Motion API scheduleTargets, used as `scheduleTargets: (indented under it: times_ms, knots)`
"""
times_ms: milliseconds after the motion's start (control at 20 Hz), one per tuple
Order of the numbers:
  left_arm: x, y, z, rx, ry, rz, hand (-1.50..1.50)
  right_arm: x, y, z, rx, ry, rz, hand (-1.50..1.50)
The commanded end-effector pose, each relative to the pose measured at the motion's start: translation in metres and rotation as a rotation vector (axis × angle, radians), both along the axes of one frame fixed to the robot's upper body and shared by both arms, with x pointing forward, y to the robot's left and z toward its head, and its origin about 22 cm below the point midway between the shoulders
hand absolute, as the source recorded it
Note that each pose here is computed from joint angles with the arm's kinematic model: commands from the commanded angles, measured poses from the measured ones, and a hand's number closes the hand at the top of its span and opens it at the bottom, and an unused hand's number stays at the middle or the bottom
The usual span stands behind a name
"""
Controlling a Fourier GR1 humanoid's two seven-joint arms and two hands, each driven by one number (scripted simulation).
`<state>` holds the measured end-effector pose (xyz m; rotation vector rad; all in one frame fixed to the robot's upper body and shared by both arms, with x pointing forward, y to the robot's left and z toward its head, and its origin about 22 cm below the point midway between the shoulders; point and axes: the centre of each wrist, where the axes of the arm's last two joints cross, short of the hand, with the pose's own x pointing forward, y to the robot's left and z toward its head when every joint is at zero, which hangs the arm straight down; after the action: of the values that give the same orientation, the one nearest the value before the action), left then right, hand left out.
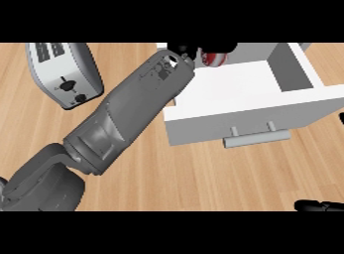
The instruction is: Pick up the can, place it into the drawer and close the drawer
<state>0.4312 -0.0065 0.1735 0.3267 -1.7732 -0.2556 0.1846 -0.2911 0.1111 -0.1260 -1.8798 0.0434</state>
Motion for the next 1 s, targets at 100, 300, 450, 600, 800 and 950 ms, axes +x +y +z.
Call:
scheduleTargets:
  times_ms: [100, 300, 450, 600, 800, 950]
  knots:
    - [0.001, 0.005, -0.010, -0.006, -0.010, 0.033, -1.50, 0.002, 0.012, -0.003, -0.002, -0.009, 0.009, -1.50]
    - [-0.002, 0.003, -0.013, -0.028, -0.012, 0.050, -1.50, 0.003, 0.006, 0.012, -0.016, -0.016, 0.018, -1.50]
    - [-0.002, 0.006, -0.019, -0.054, -0.020, 0.065, -1.50, -0.007, 0.001, 0.017, -0.082, -0.055, 0.001, -1.50]
    - [-0.002, 0.004, -0.012, -0.096, 0.007, 0.051, -1.50, -0.009, 0.001, 0.020, -0.218, -0.087, -0.046, -1.50]
    - [-0.002, 0.001, -0.003, -0.140, 0.018, 0.041, -1.50, -0.005, -0.001, 0.030, -0.347, -0.135, -0.012, -1.50]
    - [-0.006, -0.004, -0.001, -0.166, 0.007, 0.034, -1.50, -0.003, 0.005, 0.033, -0.407, -0.171, -0.005, -1.50]
